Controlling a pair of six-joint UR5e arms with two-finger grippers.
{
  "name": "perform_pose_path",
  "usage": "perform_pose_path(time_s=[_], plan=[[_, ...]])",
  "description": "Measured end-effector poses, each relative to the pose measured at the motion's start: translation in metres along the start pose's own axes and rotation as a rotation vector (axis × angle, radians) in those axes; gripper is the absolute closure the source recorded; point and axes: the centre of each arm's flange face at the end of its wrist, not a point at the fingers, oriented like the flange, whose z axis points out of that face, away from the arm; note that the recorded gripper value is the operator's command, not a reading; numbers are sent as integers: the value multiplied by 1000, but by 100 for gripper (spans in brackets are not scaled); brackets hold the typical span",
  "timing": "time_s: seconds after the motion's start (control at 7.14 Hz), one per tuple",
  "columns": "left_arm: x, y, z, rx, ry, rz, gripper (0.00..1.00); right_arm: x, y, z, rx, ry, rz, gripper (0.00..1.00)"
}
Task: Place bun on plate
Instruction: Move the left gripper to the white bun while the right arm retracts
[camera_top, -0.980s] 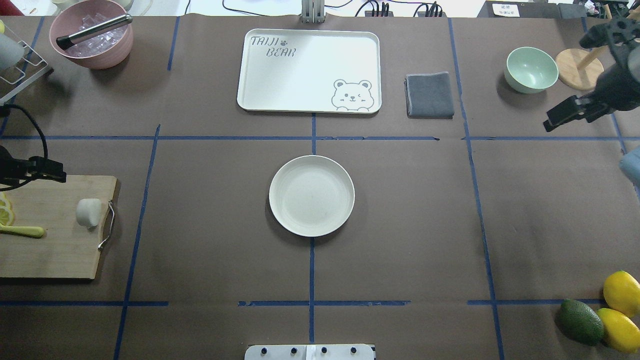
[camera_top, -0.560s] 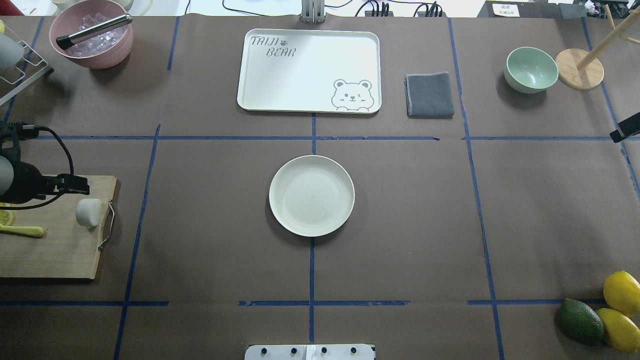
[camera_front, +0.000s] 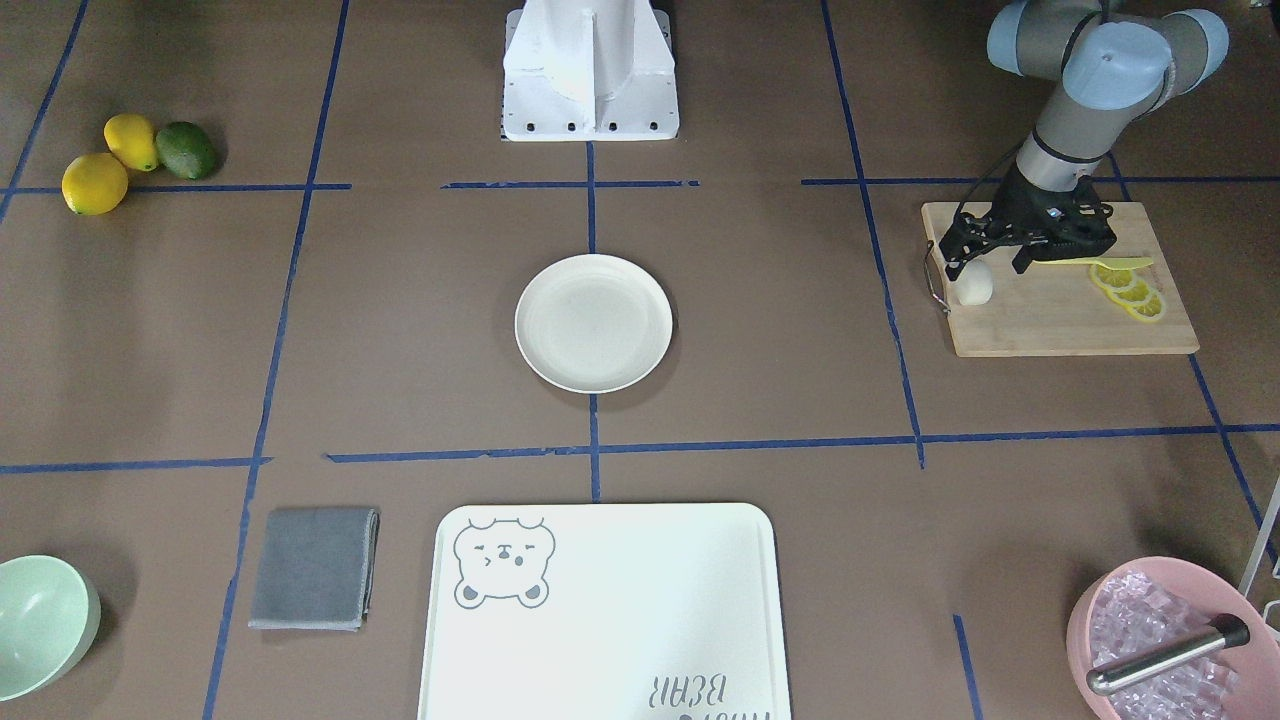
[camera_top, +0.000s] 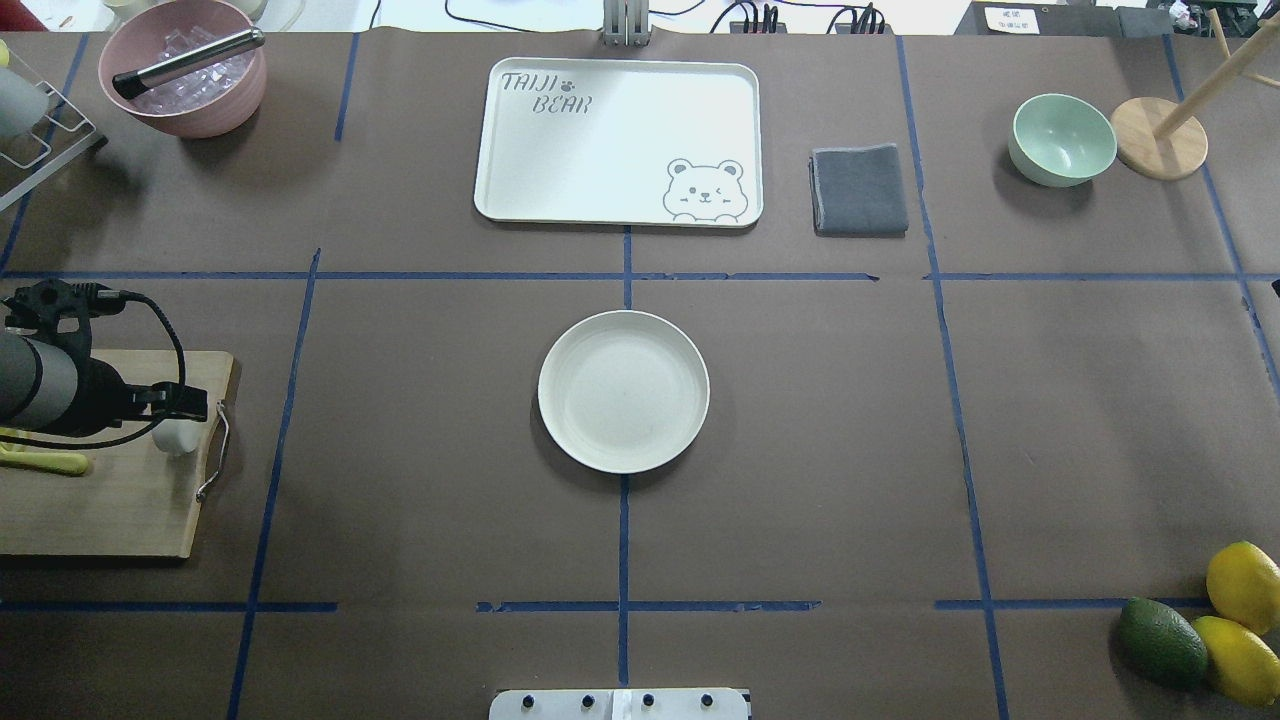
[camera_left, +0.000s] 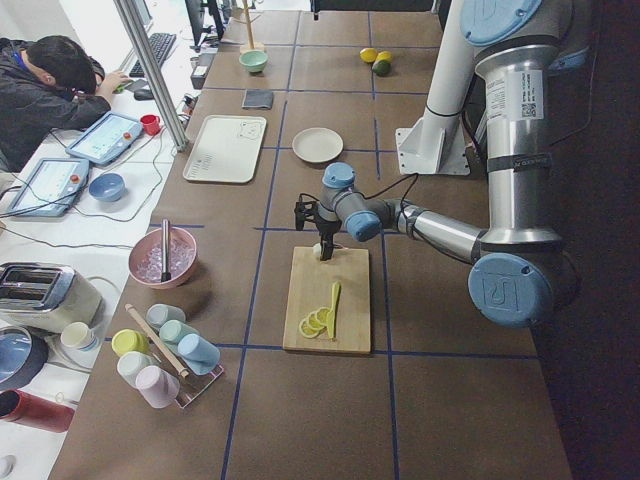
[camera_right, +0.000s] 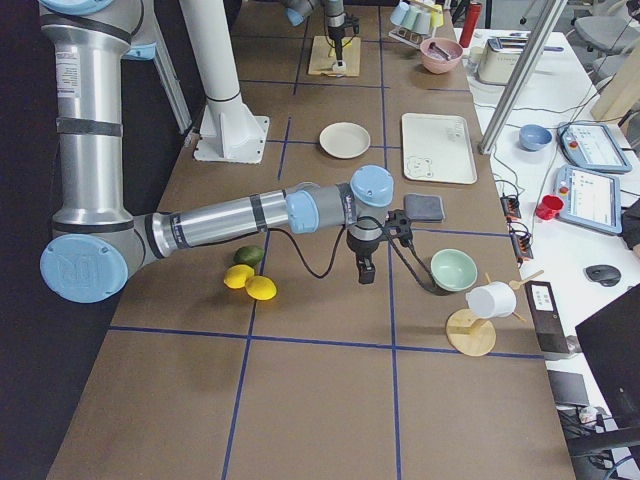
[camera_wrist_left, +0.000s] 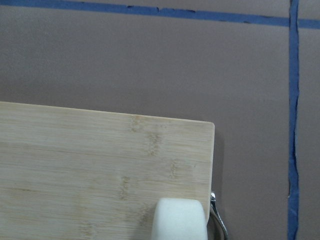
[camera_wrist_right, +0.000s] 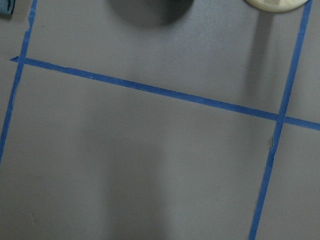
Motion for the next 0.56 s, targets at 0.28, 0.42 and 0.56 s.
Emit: perform_pose_path(time_s=[0.28,0.42,0.56], plan=[[-2,-1,8,-7,-8,-1,0,5,4,1,-3,1,11,0],[-1,-1,11,-10,-10,-1,0,6,5,1,-4,1,13,0],[0,-1,13,-13,-11,0,5,6,5,1,-4,1,14,0]])
